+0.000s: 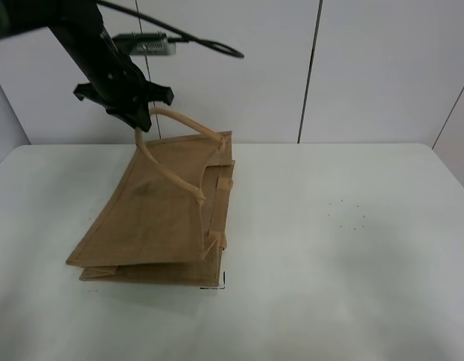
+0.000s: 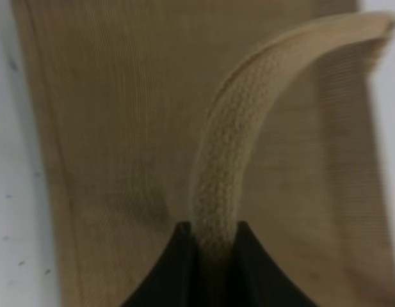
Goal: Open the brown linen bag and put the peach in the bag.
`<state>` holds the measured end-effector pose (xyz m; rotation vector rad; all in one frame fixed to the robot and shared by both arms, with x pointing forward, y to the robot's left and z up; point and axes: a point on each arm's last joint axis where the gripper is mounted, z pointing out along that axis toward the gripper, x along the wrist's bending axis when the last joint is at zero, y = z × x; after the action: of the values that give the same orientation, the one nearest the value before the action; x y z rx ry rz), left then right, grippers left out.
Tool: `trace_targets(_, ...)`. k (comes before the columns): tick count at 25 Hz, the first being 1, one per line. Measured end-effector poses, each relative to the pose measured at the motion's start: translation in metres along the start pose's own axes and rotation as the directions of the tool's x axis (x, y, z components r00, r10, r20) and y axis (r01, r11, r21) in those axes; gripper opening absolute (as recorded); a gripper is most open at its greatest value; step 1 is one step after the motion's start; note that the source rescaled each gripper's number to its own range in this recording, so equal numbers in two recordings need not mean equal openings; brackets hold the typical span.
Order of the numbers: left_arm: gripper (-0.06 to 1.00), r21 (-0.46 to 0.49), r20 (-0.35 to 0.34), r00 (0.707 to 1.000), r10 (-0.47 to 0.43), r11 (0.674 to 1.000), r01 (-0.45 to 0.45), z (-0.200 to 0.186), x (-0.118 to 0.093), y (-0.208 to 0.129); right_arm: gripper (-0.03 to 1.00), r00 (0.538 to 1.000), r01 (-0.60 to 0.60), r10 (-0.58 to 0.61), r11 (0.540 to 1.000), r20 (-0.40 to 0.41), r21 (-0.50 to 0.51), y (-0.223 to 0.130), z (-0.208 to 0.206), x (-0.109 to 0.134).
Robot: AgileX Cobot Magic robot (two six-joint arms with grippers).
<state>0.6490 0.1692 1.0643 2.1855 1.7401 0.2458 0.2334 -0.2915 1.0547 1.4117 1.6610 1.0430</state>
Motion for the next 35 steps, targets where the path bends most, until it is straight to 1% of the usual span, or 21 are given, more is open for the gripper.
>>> trace_targets(3, 0.00, 0.063, -0.002, 1.000, -0.007, 0.998, 0.007, 0.043, 0.002, -0.001, 1.00, 1.000, 0.000, 0.000, 1.000, 0.000, 0.000, 0.000, 0.000, 0.000)
trace_targets(4, 0.01, 0.087, -0.004, 1.000, -0.008, 0.996, 0.008, 0.056, 0.002, -0.002, 1.00, 1.000, 0.000, 0.000, 1.000, 0.000, 0.000, 0.000, 0.000, 0.000)
trace_targets(5, 0.06, 0.104, -0.006, 1.000, -0.009, 0.995, 0.009, 0.065, 0.003, -0.003, 1.00, 1.000, 0.000, 0.000, 1.000, 0.000, 0.000, 0.000, 0.000, 0.000)
trace_targets(6, 0.16, 0.120, -0.007, 1.000, -0.009, 0.993, 0.010, 0.073, 0.003, -0.004, 1.00, 1.000, 0.000, 0.000, 1.000, 0.000, 0.000, 0.000, 0.000, 0.000)
trace_targets(8, 0.45, 0.139, -0.009, 1.000, -0.010, 0.990, 0.011, 0.082, 0.004, -0.006, 1.00, 1.000, 0.000, 0.000, 1.000, 0.000, 0.000, 0.000, 0.000, 0.000)
trace_targets(9, 0.63, 0.143, -0.011, 1.000, -0.010, 0.990, 0.011, 0.084, 0.004, -0.006, 1.00, 1.000, 0.000, 0.000, 1.000, 0.000, 0.000, 0.000, 0.000, 0.000)
trace_targets(10, 0.77, 0.144, -0.011, 1.000, -0.009, 0.990, 0.011, 0.084, 0.004, -0.006, 1.00, 1.000, 0.000, 0.000, 1.000, 0.000, 0.000, 0.000, 0.000, 0.000)
trace_targets(12, 0.92, 0.155, -0.022, 1.000, -0.002, 0.988, 0.005, 0.083, 0.005, -0.007, 1.00, 1.000, 0.000, 0.000, 1.000, 0.000, 0.000, 0.000, 0.000, 0.000)
trace_targets(13, 0.95, 0.165, -0.029, 1.000, 0.003, 0.986, 0.002, 0.083, 0.006, -0.008, 1.00, 1.000, 0.000, 0.000, 1.000, 0.000, 0.000, 0.000, 0.000, 0.000)
trace_targets(15, 0.98, 0.188, -0.057, 0.998, 0.021, 0.982, -0.010, 0.082, 0.009, -0.010, 1.00, 1.000, 0.000, 0.000, 1.000, 0.000, 0.000, 0.000, 0.000, 0.000)
trace_targets(18, 1.00, 0.219, -0.099, 0.995, 0.013, 0.976, 0.009, 0.081, 0.020, -0.012, 1.00, 1.000, 0.000, 0.000, 1.000, 0.000, 0.000, 0.000, 0.000, 0.000)
trace_targets(20, 1.00, 0.229, -0.118, 0.993, -0.017, 0.972, 0.044, 0.080, 0.036, -0.013, 1.00, 1.000, 0.000, 0.000, 1.000, 0.000, 0.000, 0.000, 0.000, 0.000)
trace_targets(23, 1.00, 0.227, -0.145, 0.986, -0.086, 0.967, 0.118, 0.077, 0.069, -0.014, 1.00, 1.000, 0.000, 0.000, 1.000, 0.000, 0.000, 0.000, 0.000, 0.000)
trace_targets(26, 1.00, 0.228, -0.176, 0.972, -0.154, 0.955, 0.192, 0.073, 0.103, -0.017, 1.00, 1.000, 0.000, 0.000, 1.000, 0.000, 0.000, 0.000, 0.000, 0.000)
trace_targets(28, 1.00, 0.237, -0.191, 0.965, -0.180, 0.945, 0.224, 0.071, 0.118, -0.020, 1.00, 1.000, 0.000, 0.000, 1.000, 0.000, 0.000, 0.000, 0.000, 0.000)
trace_targets(30, 1.00, 0.246, -0.188, 0.962, -0.200, 0.938, 0.243, 0.069, 0.123, -0.022, 1.00, 1.000, 0.000, 0.000, 1.000, 0.000, 0.000, 0.000, 0.000, 0.000)
trace_targets(33, 1.00, 0.254, -0.159, 0.964, -0.214, 0.935, 0.249, 0.060, 0.121, -0.023, 1.00, 1.000, 0.000, 0.000, 1.000, 0.000, 0.000, 0.000, 0.000, 0.000)
trace_targets(35, 1.00, 0.250, -0.153, 0.966, -0.210, 0.937, 0.243, 0.044, 0.118, -0.024, 1.00, 1.000, 0.000, 0.000, 1.000, 0.000, 0.000, 0.000, 0.000, 0.000)
